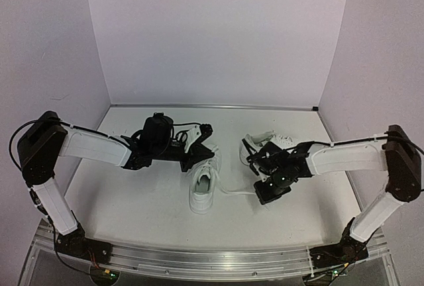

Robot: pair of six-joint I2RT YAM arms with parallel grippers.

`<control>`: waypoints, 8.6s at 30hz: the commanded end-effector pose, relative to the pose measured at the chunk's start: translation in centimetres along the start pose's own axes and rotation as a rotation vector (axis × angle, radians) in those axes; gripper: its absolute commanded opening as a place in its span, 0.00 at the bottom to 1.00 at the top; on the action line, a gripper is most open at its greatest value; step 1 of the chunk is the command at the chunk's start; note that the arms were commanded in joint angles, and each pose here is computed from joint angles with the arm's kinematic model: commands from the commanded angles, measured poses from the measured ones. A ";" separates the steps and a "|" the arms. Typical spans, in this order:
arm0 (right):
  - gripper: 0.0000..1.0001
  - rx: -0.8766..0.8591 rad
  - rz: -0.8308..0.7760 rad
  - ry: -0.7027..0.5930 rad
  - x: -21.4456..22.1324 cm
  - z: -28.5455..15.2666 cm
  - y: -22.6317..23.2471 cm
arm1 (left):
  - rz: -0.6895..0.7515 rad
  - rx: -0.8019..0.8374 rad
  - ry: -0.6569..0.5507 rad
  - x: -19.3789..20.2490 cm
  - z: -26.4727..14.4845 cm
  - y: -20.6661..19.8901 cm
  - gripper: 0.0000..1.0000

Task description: Tie the shoes

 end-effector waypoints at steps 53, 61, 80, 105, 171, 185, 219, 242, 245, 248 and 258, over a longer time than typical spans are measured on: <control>0.57 -0.750 0.166 -0.470 -14.8 -10.1 5.0 | 0.133 0.002 -0.083 -0.9 -0.6 -0.5 0.00; 0.54 -0.772 0.158 -0.463 -15.5 -8.8 6.2 | 0.131 0.000 -0.079 -0.9 -0.5 -0.4 0.00; 0.03 -0.767 0.162 -0.432 -15.6 -7.5 7.2 | 0.130 -0.003 -0.080 -1.1 -0.4 -0.4 0.00; 0.00 -0.741 0.156 -0.464 -15.6 -8.3 6.9 | -0.411 -0.375 0.338 5.2 -8.4 0.7 0.42; 0.00 -0.689 0.172 -0.459 -16.3 -6.5 6.7 | -0.689 -0.346 0.088 -4.1 -19.4 -5.4 0.00; 0.00 -0.686 0.175 -0.484 -16.7 -7.2 6.7 | -0.713 -0.284 0.294 -0.8 -18.7 -7.1 0.00; 0.00 -0.735 -0.016 -0.486 -16.3 -9.4 7.4 | 0.107 0.408 0.380 -3.2 6.2 -17.1 0.00; 0.00 -0.761 -0.054 -0.444 -16.4 -8.6 7.8 | 0.083 0.242 0.292 -4.9 2.7 -14.1 0.52; 0.00 -0.768 -0.052 -0.438 -16.5 -8.5 7.9 | -0.017 0.187 0.224 -4.9 0.0 -12.2 0.56; 0.00 -0.776 -0.054 -0.432 -16.7 -8.3 8.3 | -0.126 0.104 0.100 -6.0 -3.4 -9.7 0.60; 0.09 -0.817 -0.080 -0.392 -17.4 -7.0 10.8 | -0.376 -0.329 -0.060 -4.9 -9.9 -4.6 0.65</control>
Point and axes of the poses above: each gripper's point midway between its finger pads, its own z axis out along the fingers, its own y axis along the line the jaws close on, x = y × z, the point moved 7 cm from there along -z, back along the fingers, and after that the axes turned 4 degrees about -z, right-handed, at the moved point
